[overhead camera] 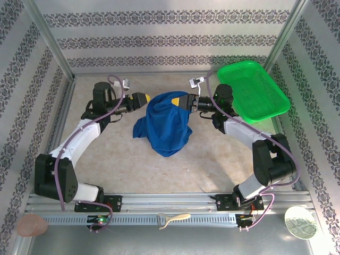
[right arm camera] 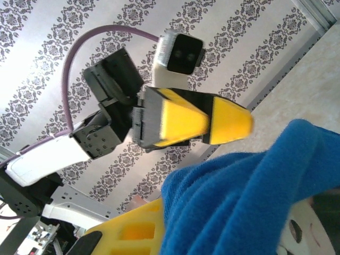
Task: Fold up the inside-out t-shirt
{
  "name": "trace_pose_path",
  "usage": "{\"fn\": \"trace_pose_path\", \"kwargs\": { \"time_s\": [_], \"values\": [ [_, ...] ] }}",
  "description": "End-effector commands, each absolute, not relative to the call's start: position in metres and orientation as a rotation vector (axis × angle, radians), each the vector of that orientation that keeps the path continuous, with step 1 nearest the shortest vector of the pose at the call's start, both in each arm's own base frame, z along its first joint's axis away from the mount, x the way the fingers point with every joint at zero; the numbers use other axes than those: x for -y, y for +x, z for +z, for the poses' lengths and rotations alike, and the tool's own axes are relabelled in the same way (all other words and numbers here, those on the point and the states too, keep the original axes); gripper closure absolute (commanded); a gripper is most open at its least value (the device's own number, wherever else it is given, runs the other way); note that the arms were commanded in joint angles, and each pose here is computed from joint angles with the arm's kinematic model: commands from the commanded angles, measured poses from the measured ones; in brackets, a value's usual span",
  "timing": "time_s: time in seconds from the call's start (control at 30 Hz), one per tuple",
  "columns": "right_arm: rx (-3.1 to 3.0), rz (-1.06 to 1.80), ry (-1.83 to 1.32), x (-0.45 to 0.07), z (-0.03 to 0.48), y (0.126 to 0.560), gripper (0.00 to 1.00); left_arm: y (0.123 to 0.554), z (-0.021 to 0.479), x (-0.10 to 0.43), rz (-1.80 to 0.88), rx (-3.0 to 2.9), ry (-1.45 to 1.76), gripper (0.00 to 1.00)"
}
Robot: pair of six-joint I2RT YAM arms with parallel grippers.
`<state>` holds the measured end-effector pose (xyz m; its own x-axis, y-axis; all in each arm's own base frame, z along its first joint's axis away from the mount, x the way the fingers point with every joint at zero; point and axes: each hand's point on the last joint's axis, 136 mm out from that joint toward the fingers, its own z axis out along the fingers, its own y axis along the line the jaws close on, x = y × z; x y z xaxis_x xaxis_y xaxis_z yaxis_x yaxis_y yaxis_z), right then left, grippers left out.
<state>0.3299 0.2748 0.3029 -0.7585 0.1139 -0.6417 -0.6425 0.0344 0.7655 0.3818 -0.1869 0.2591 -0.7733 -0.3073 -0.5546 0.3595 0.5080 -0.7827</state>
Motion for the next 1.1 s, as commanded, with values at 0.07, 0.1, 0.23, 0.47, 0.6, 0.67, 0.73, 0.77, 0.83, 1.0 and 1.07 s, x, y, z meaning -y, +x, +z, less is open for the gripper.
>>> {"fn": "trace_pose_path", "kwargs": {
  "time_s": [0.07, 0.1, 0.23, 0.47, 0.6, 0.67, 0.73, 0.77, 0.83, 1.0, 1.07],
  "values": [
    [-1.689, 1.761, -0.579, -0.273, 0.319, 0.326, 1.0, 0.395, 0.236, 0.188, -1.168, -2.165, 0.107, 0.34],
    [-1.689, 1.764, -0.581, -0.274, 0.32, 0.326, 1.0, 0.398, 0.232, 0.189, -1.154, -2.176, 0.122, 0.34],
    [-1.689, 1.769, -0.591, -0.276, 0.32, 0.326, 1.0, 0.405, 0.224, 0.198, -1.119, -2.192, 0.191, 0.33],
    [-1.687, 1.772, -0.607, -0.277, 0.32, 0.325, 1.0, 0.399, 0.217, 0.237, -1.173, -2.202, 0.4, 0.29],
    [-1.687, 1.773, -0.613, -0.275, 0.321, 0.325, 1.0, 0.383, 0.206, 0.261, -1.313, -2.211, 0.533, 0.27],
    [-1.689, 1.77, -0.612, -0.272, 0.319, 0.325, 1.0, 0.379, 0.202, 0.271, -1.41, -2.188, 0.567, 0.31],
    [-1.699, 1.761, -0.596, -0.267, 0.315, 0.327, 1.0, 0.379, 0.206, 0.279, -1.54, -2.138, 0.562, 0.52],
    [-1.71, 1.754, -0.58, -0.262, 0.309, 0.329, 1.0, 0.381, 0.212, 0.283, -1.598, -2.102, 0.56, 0.69],
    [-1.737, 1.738, -0.54, -0.252, 0.296, 0.333, 1.0, 0.386, 0.228, 0.282, -1.652, -2.021, 0.528, 0.86],
    [-1.859, 1.675, -0.369, -0.226, 0.239, 0.35, 1.0, 0.394, 0.287, 0.262, -1.781, -1.792, 0.411, 1.0],
    [-1.916, 1.642, -0.289, -0.221, 0.216, 0.361, 0.95, 0.391, 0.304, 0.259, -1.832, -1.736, 0.398, 1.0]
  ]
}}
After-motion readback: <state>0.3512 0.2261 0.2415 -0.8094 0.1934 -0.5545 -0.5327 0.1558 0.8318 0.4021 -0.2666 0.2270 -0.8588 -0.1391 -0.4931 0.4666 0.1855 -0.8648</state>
